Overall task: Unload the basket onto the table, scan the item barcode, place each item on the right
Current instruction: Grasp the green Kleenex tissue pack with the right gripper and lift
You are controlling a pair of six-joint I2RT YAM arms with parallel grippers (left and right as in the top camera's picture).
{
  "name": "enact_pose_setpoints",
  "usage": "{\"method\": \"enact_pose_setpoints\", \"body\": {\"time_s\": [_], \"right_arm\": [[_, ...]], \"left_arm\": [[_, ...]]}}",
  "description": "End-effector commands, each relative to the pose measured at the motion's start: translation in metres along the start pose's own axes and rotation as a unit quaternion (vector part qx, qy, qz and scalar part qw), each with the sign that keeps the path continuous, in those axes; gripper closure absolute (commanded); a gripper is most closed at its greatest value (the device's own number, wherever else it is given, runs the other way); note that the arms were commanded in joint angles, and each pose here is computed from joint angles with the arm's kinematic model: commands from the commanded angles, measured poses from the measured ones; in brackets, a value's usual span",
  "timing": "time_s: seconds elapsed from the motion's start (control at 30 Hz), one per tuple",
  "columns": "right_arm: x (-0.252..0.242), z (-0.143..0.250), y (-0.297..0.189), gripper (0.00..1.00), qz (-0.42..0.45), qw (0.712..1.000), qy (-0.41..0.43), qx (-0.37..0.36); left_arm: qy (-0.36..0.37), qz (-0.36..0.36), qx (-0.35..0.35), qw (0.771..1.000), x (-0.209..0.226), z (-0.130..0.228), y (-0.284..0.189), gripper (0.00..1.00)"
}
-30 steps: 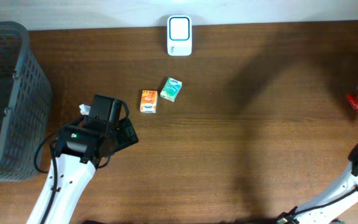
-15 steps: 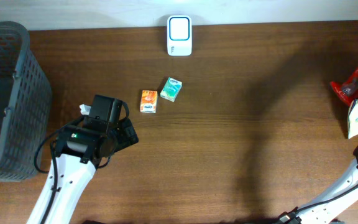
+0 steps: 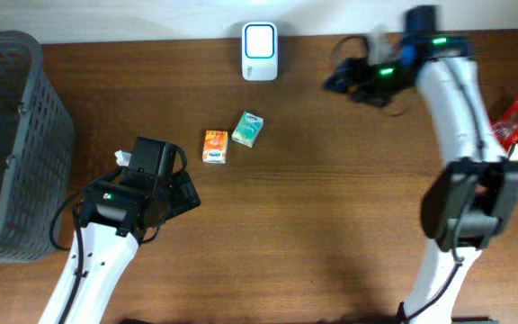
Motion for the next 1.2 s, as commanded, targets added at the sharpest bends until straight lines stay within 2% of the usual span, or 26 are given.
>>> {"method": "enact_pose_setpoints", "body": {"time_s": [0.0,0.1,0.13,0.3,0.5,0.53,0.7,0.73,0.77,0.8,0.83,0.9,0.93,0.97,1.0,1.03,1.17], "right_arm": [[0.016,0.016,0.065,0.28,-0.012,0.997,0.074,0.010],[0.036,0.038,0.122,0.43,-0.019,0.995,0.093,0.005],[0.040,0.049,0.142,0.44,0.019,0.994,0.109,-0.004],[0.053,0.066,0.189,0.47,0.059,0.994,0.085,-0.022],[0.046,0.059,0.201,0.49,0.075,0.991,0.091,-0.055],[0.045,0.059,0.202,0.53,0.079,0.991,0.092,-0.058],[0.039,0.059,0.213,0.53,0.072,0.992,0.090,-0.058],[0.040,0.059,0.213,0.62,0.070,0.992,0.090,-0.057],[0.039,0.059,0.213,0.96,0.069,0.992,0.090,-0.057],[0.037,0.057,0.210,0.96,0.061,0.992,0.093,-0.054],[0.036,0.051,0.200,0.96,0.030,0.993,0.101,-0.046],[0.034,0.036,0.164,0.96,-0.093,0.988,0.119,-0.014],[0.033,0.029,0.140,0.96,-0.189,0.975,0.114,0.012],[0.033,0.027,0.123,0.96,-0.263,0.961,0.086,0.029],[0.032,0.025,0.101,0.96,-0.341,0.939,0.023,0.034],[0.037,0.028,0.079,0.96,-0.432,0.899,-0.065,0.035],[0.042,0.032,0.082,0.96,-0.439,0.892,-0.098,0.029]], "left_arm": [[-0.008,-0.001,-0.007,1.000,0.000,-0.002,-0.002,0.01],[-0.008,-0.001,-0.007,1.000,0.000,-0.002,-0.002,0.01],[-0.008,-0.001,-0.007,1.000,0.000,-0.002,-0.002,0.01],[-0.008,-0.001,-0.007,1.000,0.000,-0.002,-0.002,0.01],[-0.008,-0.001,-0.007,1.000,0.000,-0.002,-0.002,0.01],[-0.008,-0.001,-0.007,1.000,0.000,-0.002,-0.002,0.01],[-0.008,-0.001,-0.007,1.000,0.000,-0.002,-0.002,0.01],[-0.008,-0.001,-0.007,1.000,0.000,-0.002,-0.002,0.01],[-0.008,-0.001,-0.007,1.000,0.000,-0.002,-0.002,0.01],[-0.008,-0.001,-0.007,1.000,0.000,-0.002,-0.002,0.01],[-0.008,-0.001,-0.007,1.000,0.000,-0.002,-0.002,0.01],[-0.008,-0.001,-0.007,1.000,0.000,-0.002,-0.002,0.01],[-0.008,-0.001,-0.007,1.000,0.000,-0.002,-0.002,0.01],[-0.008,-0.001,-0.007,1.000,0.000,-0.002,-0.002,0.01],[-0.008,-0.001,-0.007,1.000,0.000,-0.002,-0.002,0.01],[-0.008,-0.001,-0.007,1.000,0.000,-0.002,-0.002,0.01],[-0.008,-0.001,-0.007,1.000,0.000,-0.002,-0.002,0.01]]}}
Point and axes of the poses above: each gripper's point midway between its finger pads, its own y axis out along the fingers, its own x axis along the line the jaws close on, z = x × y, the point moved 7 cm from there along -y, back along the fingers, and after that the axes turned 6 degrees about -y, right-handed, at the moved point
